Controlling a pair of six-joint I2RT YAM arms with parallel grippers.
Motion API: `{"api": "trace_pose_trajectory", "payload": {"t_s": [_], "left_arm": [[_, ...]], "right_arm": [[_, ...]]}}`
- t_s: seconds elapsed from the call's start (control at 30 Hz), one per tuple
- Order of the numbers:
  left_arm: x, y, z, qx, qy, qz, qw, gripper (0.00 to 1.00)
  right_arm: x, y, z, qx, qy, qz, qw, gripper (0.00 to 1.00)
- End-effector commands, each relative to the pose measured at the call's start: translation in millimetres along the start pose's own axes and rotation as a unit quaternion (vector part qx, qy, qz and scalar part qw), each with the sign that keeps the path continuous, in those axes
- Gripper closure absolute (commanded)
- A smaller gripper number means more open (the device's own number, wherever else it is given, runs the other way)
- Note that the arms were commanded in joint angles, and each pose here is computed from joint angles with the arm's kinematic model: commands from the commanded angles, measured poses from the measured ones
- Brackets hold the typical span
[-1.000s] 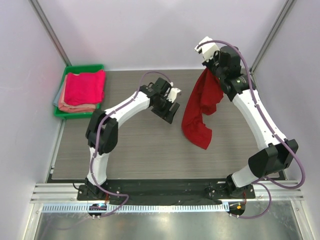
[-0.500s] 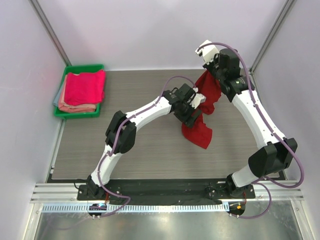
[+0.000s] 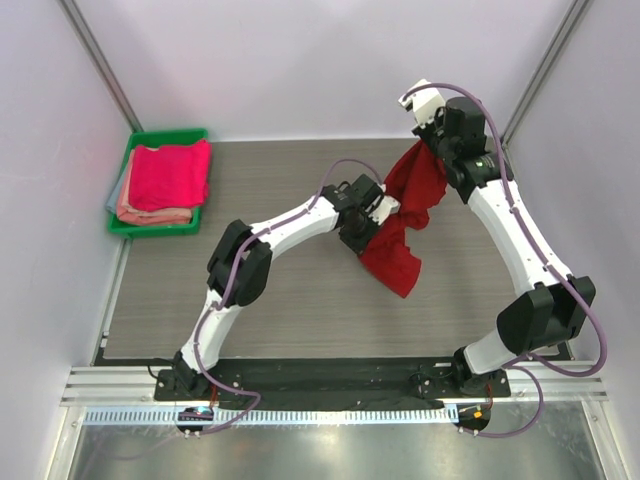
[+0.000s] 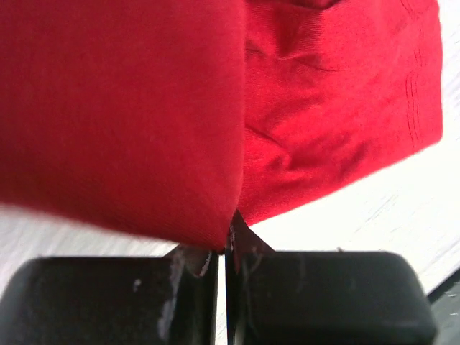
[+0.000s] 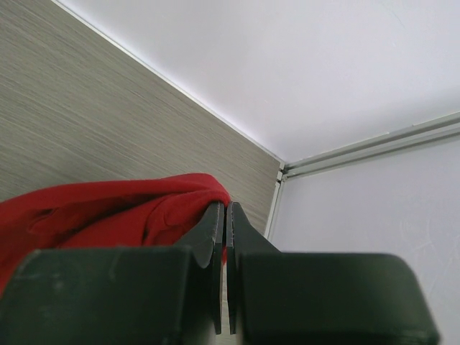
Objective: Fold and stack the t-shirts
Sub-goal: Flatten the tshirt out
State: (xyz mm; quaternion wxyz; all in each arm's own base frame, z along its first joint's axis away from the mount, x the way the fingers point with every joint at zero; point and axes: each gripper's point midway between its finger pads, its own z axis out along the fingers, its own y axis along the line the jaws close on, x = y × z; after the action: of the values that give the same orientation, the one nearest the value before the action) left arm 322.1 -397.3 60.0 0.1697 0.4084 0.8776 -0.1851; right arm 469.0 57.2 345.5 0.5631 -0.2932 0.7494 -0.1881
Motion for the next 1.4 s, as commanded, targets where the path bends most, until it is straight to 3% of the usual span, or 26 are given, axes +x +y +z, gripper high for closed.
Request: {"api": "trace_pose_trajectory", "payload": {"t_s": [0.0, 0.13, 0.33, 0.53, 0.67, 0.8, 0.93, 1.07, 1.13, 1.2, 1.3, 1.37], "left_arm": [[-42.0, 23.8, -68.0, -0.055, -0.075, 0.033, 0.995, 1.0], [-50.9, 64.5, -163.6, -0.12, -0.137, 0.048, 0.982, 1.0], [-25.7, 100.1, -263.7, -0.191, -0.16, 0.086, 0.965, 1.0], [16.0, 68.3, -344.9, -0.209, -0.182, 0.135, 0.951, 1.0], [45.4, 57.9, -351.4, -0.2, -0.165, 0.154, 0.953, 0.97], [54.9, 73.7, -324.0, -0.205, -0.127, 0.163, 0.957, 0.95], [51.6, 101.4, -256.1, -0.172, -0.063, 0.163, 0.97, 0.96], [32.8, 136.3, -197.3, -0.156, -0.043, 0.146, 0.976, 0.96], [32.1, 161.6, -160.8, -0.154, -0.012, 0.122, 0.98, 0.88], [9.0, 190.6, -169.4, -0.211, -0.02, 0.087, 0.973, 0.67], [12.1, 215.2, -183.7, -0.254, -0.028, 0.026, 0.967, 0.6], [7.5, 206.3, -219.0, -0.268, -0.083, 0.033, 0.959, 0.58]], "right_arm": [[-38.9, -38.0, -28.4, 0.055, -0.066, 0.021, 0.996, 0.99], [-46.9, -36.0, -66.5, 0.027, -0.093, 0.018, 0.995, 0.99], [-54.9, -17.7, -117.4, -0.038, -0.134, 0.041, 0.989, 0.99], [-53.0, 4.4, -184.4, -0.11, -0.157, 0.064, 0.979, 0.99], [-32.9, 19.2, -207.5, -0.133, -0.14, 0.07, 0.979, 0.99], [-2.4, 41.6, -188.5, -0.151, -0.097, 0.062, 0.982, 0.99], [42.3, 79.1, -144.7, -0.185, -0.028, 0.044, 0.981, 0.99], [81.8, 98.6, -97.9, -0.178, 0.032, 0.025, 0.983, 0.99], [87.8, 98.3, -79.6, -0.165, 0.036, 0.024, 0.985, 0.99], [95.5, 96.2, -60.2, -0.152, 0.05, 0.025, 0.987, 0.99], [106.8, 90.7, -42.0, -0.139, 0.072, 0.027, 0.987, 0.99], [109.0, 83.8, -35.8, -0.131, 0.077, 0.029, 0.988, 0.99]]}}
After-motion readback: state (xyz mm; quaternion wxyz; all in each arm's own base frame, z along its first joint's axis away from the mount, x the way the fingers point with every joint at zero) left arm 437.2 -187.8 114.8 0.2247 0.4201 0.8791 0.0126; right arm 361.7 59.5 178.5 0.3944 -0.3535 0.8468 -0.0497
